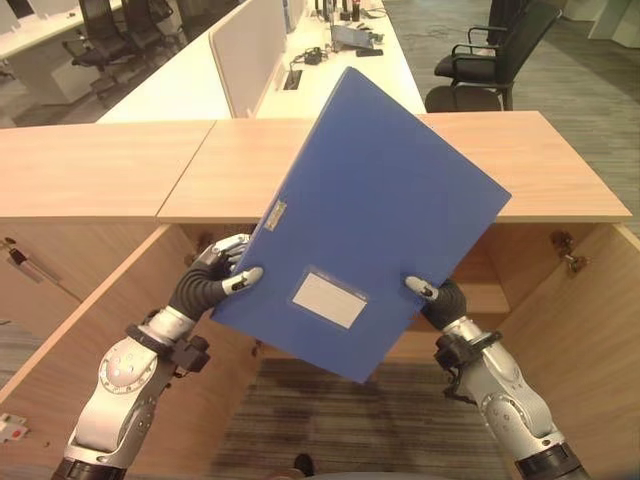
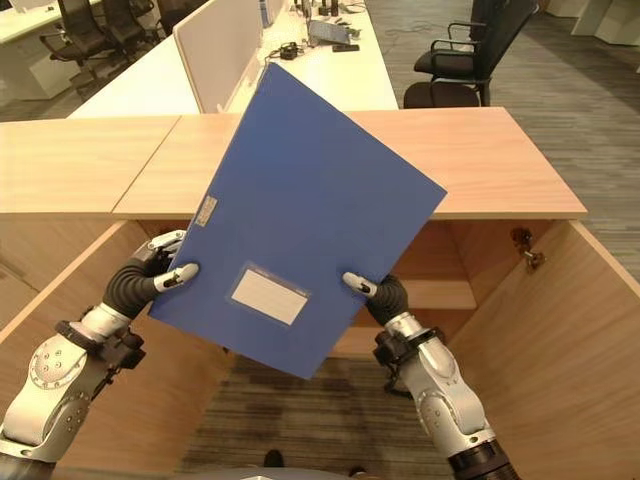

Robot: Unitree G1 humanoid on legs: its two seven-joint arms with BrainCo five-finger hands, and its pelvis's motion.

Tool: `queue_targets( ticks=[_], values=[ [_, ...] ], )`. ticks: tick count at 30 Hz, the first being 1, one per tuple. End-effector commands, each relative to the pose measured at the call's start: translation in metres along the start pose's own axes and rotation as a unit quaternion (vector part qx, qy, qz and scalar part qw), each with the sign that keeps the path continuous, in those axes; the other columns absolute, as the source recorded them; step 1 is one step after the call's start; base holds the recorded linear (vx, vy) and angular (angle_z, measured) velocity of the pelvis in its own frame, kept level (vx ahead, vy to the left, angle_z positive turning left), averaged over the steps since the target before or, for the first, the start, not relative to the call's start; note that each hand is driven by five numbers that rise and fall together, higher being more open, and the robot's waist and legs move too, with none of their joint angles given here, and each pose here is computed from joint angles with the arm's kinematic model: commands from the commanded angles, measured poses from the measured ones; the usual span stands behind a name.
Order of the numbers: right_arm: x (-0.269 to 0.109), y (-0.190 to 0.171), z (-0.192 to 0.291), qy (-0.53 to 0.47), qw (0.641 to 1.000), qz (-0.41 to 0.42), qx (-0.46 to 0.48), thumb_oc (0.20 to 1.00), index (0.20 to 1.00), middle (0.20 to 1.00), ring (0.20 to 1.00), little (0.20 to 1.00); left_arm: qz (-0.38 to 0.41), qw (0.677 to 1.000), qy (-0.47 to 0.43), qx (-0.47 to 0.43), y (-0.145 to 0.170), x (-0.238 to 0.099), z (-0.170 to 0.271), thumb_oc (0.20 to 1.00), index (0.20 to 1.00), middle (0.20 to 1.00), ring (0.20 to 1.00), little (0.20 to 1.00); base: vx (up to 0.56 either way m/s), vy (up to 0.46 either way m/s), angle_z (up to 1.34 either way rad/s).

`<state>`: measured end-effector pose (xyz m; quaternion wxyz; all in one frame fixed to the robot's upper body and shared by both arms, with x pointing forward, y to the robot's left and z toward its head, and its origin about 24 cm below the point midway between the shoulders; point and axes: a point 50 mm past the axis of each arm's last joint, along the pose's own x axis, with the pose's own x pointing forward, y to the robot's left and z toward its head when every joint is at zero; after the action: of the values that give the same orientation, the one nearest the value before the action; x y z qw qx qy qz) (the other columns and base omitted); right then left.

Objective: Put the empty folder in the office cabinet

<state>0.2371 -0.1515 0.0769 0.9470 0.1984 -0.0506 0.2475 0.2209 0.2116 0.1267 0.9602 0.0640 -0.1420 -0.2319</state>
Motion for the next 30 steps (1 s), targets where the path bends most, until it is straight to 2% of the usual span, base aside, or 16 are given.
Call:
queue_targets(
  ticks=[1,21,22,23,24,30],
  values=[
    [0.021,0.015,0.032,-0.081,0.995,0.065,-0.009,0.200,0.200,0.200,0.200,0.200,-0.011,0.998,-0.036,0.052,0.012,0.006,0.019,0.200,0.200,0.200,0.200,0.200,0.00,0.000,0.00],
    [0.026,0.022,0.031,-0.078,0.994,0.081,-0.010,0.200,0.200,0.200,0.200,0.200,0.020,0.997,-0.067,0.032,0.007,0.013,0.019,0.200,0.200,0.200,0.200,0.200,0.00,0.000,0.00],
    [0.025,0.022,0.029,-0.066,0.994,0.087,-0.019,0.200,0.200,0.200,0.200,0.200,0.022,0.997,-0.062,0.029,0.007,0.013,0.016,0.241,0.241,0.241,0.241,0.241,0.00,0.000,0.00],
    [0.025,0.022,0.029,-0.066,0.994,0.087,-0.019,0.200,0.200,0.200,0.200,0.200,0.022,0.997,-0.062,0.029,0.007,0.013,0.016,0.479,0.479,0.479,0.479,0.479,0.00,0.000,0.00],
    [0.023,0.020,0.029,-0.055,0.994,0.088,-0.032,0.200,0.200,0.200,0.200,0.200,0.030,0.998,-0.050,0.031,0.009,0.010,0.012,1.000,1.000,1.000,1.000,1.000,0.00,0.000,0.00],
    [0.018,0.012,0.028,-0.040,0.995,0.078,-0.053,0.200,0.200,0.200,0.200,0.200,0.072,0.996,0.008,0.051,0.019,-0.003,-0.010,1.000,1.000,1.000,1.000,1.000,0.00,0.000,0.00]
  ],
)
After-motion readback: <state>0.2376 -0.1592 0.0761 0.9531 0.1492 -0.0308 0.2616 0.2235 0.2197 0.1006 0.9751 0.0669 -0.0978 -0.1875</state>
